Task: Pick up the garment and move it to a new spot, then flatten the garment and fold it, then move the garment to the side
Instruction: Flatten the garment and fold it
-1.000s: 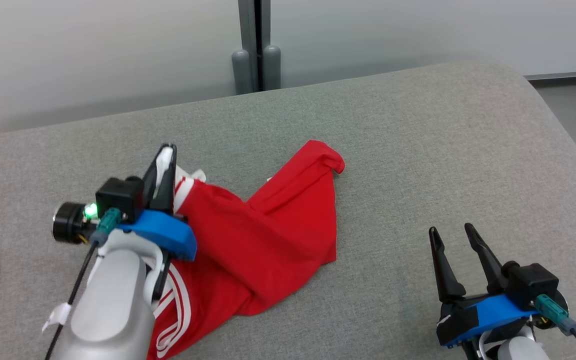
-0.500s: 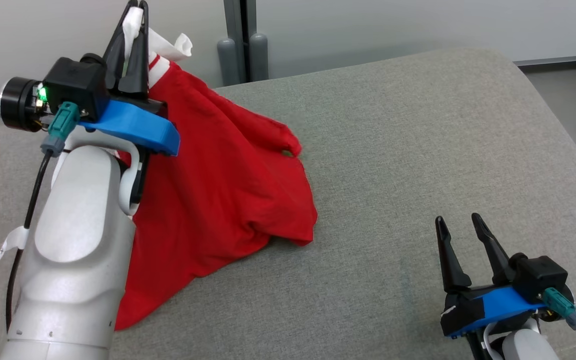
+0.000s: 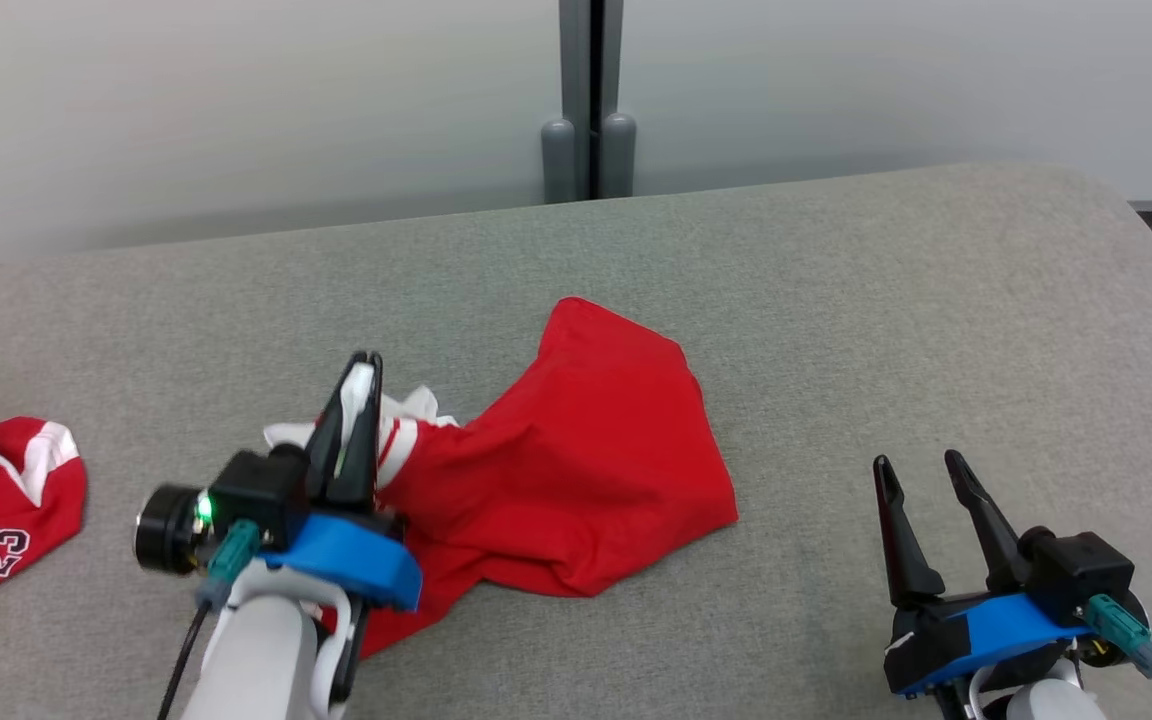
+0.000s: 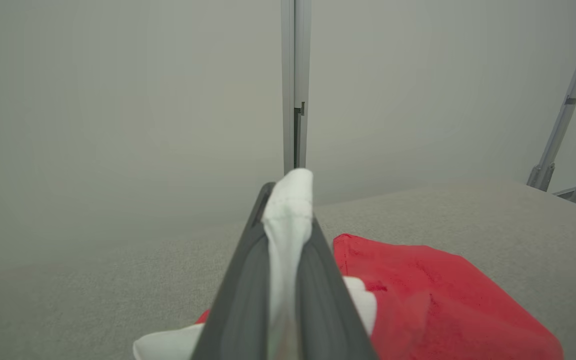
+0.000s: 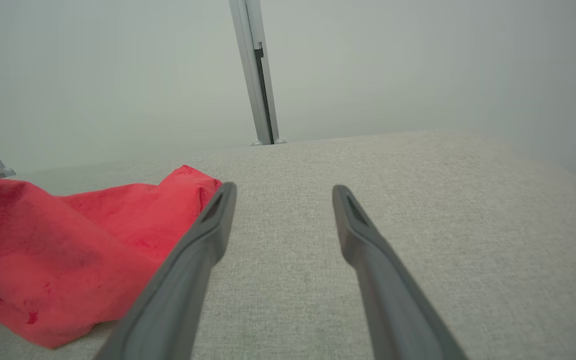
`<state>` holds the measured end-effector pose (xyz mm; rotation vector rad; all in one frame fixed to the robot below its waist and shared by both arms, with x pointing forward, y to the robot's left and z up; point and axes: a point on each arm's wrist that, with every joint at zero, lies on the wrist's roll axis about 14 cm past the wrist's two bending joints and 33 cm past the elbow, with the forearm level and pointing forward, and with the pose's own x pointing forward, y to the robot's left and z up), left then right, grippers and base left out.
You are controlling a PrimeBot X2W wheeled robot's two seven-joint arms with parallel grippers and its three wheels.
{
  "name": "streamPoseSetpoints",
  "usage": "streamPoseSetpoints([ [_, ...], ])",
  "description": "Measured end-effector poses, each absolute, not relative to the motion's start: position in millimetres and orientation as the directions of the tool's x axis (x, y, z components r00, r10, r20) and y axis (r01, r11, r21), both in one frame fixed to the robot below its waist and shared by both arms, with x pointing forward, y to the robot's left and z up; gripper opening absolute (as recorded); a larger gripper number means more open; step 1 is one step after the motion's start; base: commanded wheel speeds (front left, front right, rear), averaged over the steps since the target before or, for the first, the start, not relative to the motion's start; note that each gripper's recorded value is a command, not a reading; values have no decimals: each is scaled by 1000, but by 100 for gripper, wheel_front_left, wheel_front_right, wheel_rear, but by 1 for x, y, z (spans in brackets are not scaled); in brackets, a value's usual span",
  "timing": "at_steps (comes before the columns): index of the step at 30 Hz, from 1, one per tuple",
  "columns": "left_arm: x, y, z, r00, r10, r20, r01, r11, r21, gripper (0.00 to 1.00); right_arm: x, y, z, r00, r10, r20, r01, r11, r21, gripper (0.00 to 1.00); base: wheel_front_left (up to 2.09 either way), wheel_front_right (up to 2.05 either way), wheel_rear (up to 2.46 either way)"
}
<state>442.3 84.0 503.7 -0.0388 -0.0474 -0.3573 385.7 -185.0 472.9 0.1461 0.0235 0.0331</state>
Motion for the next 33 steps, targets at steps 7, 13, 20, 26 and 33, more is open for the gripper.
streamPoseSetpoints([
  [7,381,102,454,956,-283,-77,272,953,-132,0,391,-167,473,996,87,-19,-83,986,148,100,0,0,0],
  [13,346,110,426,958,-232,-168,197,960,-198,0,392,-159,472,994,111,-22,-106,983,149,100,0,0,0],
  [20,305,95,387,915,-274,-298,199,946,-258,0,389,-156,470,992,119,-31,-113,982,150,100,0,0,0],
  [26,309,93,396,927,-261,-270,186,944,-274,100,385,-155,468,992,121,-36,-114,982,151,100,0,0,0],
  [33,338,117,447,979,-174,-104,146,962,-232,100,382,-159,471,993,110,-29,-105,983,149,100,0,0,0],
])
